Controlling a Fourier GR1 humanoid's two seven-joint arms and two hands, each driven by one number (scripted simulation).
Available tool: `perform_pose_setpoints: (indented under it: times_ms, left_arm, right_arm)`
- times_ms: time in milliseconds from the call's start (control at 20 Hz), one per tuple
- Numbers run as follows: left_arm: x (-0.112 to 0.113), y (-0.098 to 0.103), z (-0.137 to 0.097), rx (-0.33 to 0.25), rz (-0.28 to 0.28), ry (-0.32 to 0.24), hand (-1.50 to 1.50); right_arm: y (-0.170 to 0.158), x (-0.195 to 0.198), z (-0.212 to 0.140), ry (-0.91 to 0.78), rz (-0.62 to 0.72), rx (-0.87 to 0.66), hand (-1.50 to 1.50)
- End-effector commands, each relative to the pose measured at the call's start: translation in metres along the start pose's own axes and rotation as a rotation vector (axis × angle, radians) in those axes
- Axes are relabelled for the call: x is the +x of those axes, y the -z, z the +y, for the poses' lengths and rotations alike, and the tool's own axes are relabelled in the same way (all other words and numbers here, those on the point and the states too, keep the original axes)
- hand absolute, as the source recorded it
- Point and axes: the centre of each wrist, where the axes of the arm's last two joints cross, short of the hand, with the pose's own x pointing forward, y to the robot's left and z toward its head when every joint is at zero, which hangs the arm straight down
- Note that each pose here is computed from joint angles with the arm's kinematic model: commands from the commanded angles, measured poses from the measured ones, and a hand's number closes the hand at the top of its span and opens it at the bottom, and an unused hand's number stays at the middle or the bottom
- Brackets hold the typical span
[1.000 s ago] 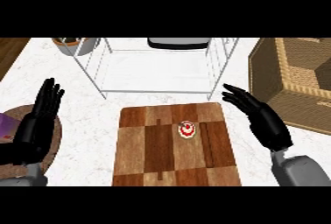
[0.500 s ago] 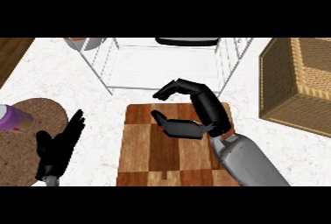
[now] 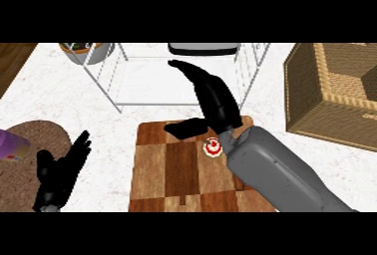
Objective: Pick the cupcake from the cutting board and place it in the basket
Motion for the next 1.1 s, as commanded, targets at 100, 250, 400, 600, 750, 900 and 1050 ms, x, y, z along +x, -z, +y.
perform_pose_setpoints:
  times_ms: [100,250,400,600,750,900,1050]
  left_arm:
    - [-0.034,-0.013,0.004,0.012,0.179,-0.022,0.0]
    - [-0.037,-0.014,0.0,0.011,0.179,-0.015,0.0]
    - [-0.028,-0.017,0.004,0.025,0.181,-0.011,0.0]
    - [-0.037,-0.018,0.009,0.023,0.172,-0.028,0.0]
    - [-0.035,-0.017,0.0,0.028,0.177,-0.037,0.0]
    - [-0.027,-0.013,-0.001,0.025,0.156,-0.028,0.0]
    - [-0.029,-0.018,-0.003,0.011,0.175,-0.032,0.0]
  right_arm:
    - [0.029,0.048,-0.06,-0.393,0.129,-0.01,-1.5]
    - [0.026,0.092,-0.081,-0.478,0.146,0.044,-1.5]
    - [0.022,0.117,-0.1,-0.555,0.206,0.171,-1.5]
    - [0.018,0.137,-0.119,-0.599,0.293,0.355,-1.5]
    - [0.023,0.138,-0.146,-0.622,0.348,0.429,-1.5]
    - [0.018,0.143,-0.153,-0.66,0.388,0.451,-1.5]
    - [0.012,0.147,-0.156,-0.65,0.392,0.475,-1.5]
